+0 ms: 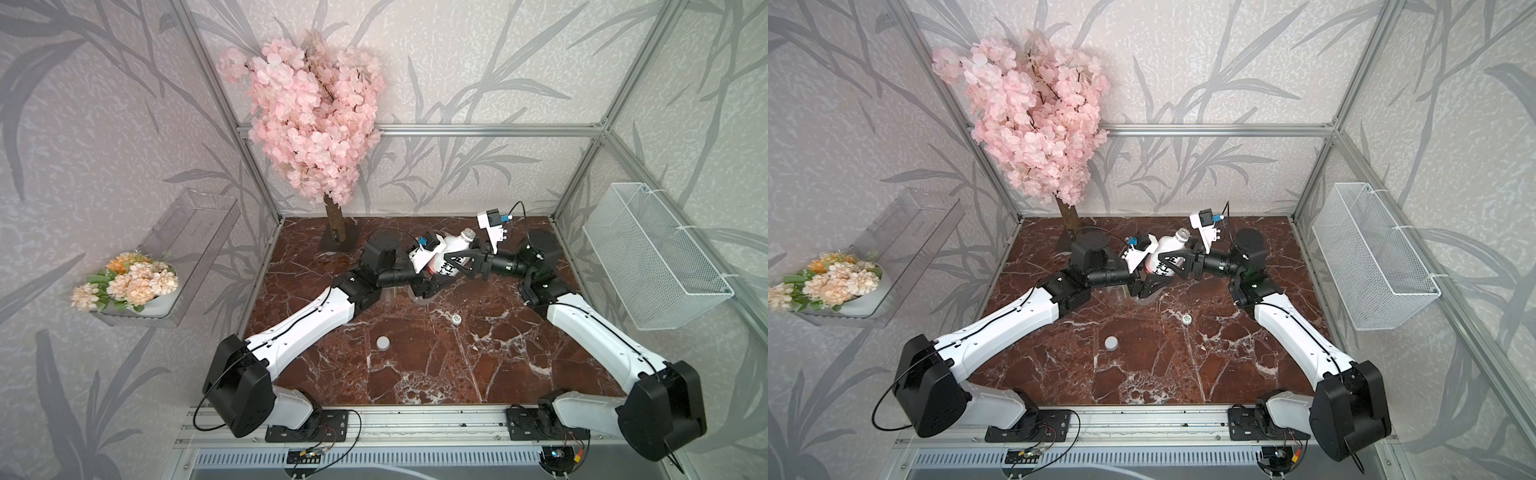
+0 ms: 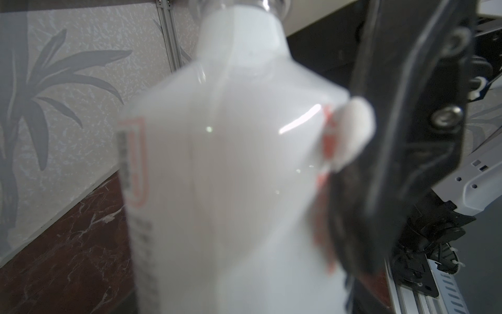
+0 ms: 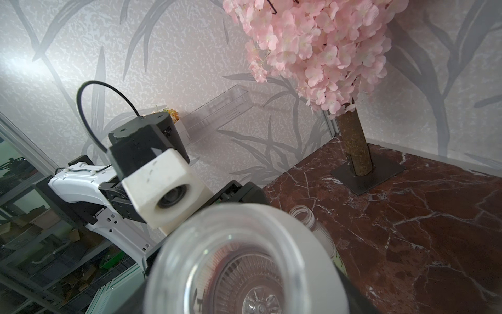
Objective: Screw on the bottle caps
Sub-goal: Pick up the plastic bottle at the center of the board.
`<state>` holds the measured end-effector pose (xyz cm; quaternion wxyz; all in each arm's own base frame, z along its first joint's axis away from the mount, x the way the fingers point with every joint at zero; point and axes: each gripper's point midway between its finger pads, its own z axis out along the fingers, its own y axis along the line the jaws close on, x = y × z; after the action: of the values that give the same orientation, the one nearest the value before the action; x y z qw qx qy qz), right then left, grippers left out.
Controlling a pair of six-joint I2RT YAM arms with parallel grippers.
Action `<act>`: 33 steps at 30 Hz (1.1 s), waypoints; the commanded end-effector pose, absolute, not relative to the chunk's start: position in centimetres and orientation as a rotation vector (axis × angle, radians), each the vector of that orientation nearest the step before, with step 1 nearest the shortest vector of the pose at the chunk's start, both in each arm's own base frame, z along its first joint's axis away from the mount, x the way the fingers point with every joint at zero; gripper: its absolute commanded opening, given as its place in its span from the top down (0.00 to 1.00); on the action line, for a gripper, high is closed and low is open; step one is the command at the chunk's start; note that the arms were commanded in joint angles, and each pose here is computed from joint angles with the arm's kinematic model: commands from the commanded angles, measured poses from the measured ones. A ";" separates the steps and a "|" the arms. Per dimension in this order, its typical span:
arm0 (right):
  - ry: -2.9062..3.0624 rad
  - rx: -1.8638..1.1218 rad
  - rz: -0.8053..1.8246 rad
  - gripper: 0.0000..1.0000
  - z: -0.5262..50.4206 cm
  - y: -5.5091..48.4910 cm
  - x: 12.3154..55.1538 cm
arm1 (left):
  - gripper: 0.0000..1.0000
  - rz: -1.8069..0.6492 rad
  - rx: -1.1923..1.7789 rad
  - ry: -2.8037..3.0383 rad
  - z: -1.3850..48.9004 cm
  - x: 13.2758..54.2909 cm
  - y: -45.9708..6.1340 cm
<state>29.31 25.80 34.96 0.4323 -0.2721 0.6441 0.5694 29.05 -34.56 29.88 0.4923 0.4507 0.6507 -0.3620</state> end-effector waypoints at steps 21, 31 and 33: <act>1.496 -0.599 1.270 0.10 39.8 22.1 28.5 | 0.32 -0.771 1.022 1.651 28.1 29.4 -32.2; 1.745 -0.274 0.944 0.10 38.3 13.0 29.5 | 0.31 -0.692 0.934 1.634 29.2 29.9 -30.0; 1.849 -0.230 0.878 0.10 36.3 12.2 29.5 | 0.31 -0.673 0.913 1.613 30.2 29.9 -29.6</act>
<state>29.46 13.57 40.53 0.5670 -0.1335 0.6972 0.4179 29.69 -30.49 27.58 0.5137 0.4042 0.6976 -0.2934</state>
